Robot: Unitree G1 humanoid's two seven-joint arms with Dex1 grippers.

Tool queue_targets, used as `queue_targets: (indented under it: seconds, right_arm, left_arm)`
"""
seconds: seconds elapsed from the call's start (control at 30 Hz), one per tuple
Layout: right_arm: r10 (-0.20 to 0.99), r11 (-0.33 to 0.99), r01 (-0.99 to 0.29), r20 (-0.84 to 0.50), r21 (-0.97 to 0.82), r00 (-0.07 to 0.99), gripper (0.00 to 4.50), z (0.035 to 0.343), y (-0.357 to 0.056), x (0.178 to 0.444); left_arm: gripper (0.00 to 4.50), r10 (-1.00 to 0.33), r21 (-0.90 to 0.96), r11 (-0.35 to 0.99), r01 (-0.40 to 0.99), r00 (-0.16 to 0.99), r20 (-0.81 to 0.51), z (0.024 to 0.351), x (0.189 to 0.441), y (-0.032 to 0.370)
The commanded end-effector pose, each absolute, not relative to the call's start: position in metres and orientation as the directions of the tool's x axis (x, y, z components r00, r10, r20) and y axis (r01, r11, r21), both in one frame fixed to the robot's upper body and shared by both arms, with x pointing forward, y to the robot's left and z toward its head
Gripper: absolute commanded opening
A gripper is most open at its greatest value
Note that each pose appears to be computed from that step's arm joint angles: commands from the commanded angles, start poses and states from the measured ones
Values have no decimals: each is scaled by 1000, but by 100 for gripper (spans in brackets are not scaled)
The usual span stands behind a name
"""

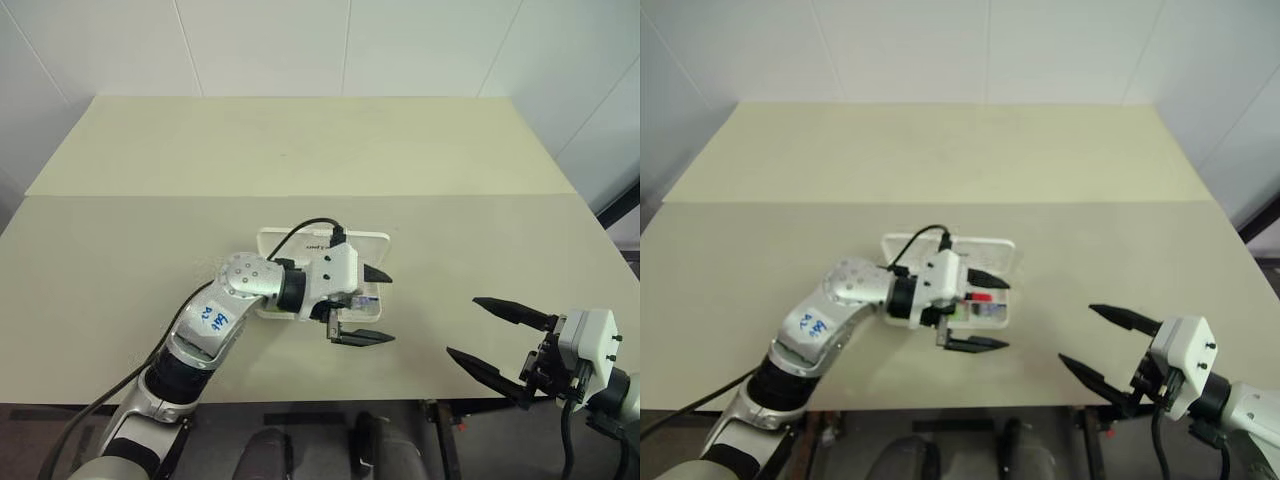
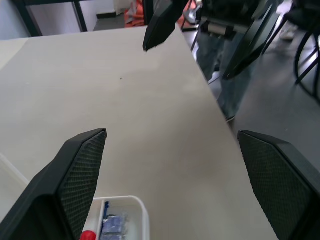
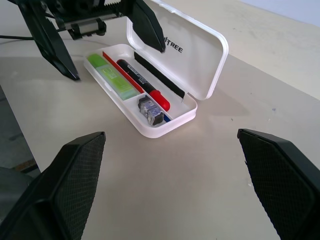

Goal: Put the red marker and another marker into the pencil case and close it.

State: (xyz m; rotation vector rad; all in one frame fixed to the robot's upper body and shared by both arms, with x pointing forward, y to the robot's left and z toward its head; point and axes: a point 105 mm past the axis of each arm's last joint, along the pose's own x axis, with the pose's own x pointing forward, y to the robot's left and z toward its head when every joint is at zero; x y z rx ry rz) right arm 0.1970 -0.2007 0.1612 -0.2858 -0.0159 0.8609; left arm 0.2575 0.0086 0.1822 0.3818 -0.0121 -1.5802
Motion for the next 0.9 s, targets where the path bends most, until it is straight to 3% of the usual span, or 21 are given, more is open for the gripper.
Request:
queue_targets:
  seconds: [0.03, 0.4, 0.73, 0.9]
  right_arm:
    - [762, 600, -756, -98, -263, 640, 450, 164, -200, 197]
    - [786, 571, -772, -85, -279, 612, 450, 170, -202, 205]
    - [843, 509, -798, -1, -323, 538, 450, 199, -190, 215]
    - [872, 458, -813, 3, -360, 490, 450, 214, -184, 221]
  left_arm:
    - [447, -986, 268, -64, 961, -19, -166, 208, 250, 15]
    - [447, -987, 280, 59, 958, 14, 158, 281, 266, 49]
    - [447, -988, 395, 99, 913, 43, 146, 290, 273, 114]
    - [447, -993, 435, 107, 894, 78, 85, 279, 280, 152]
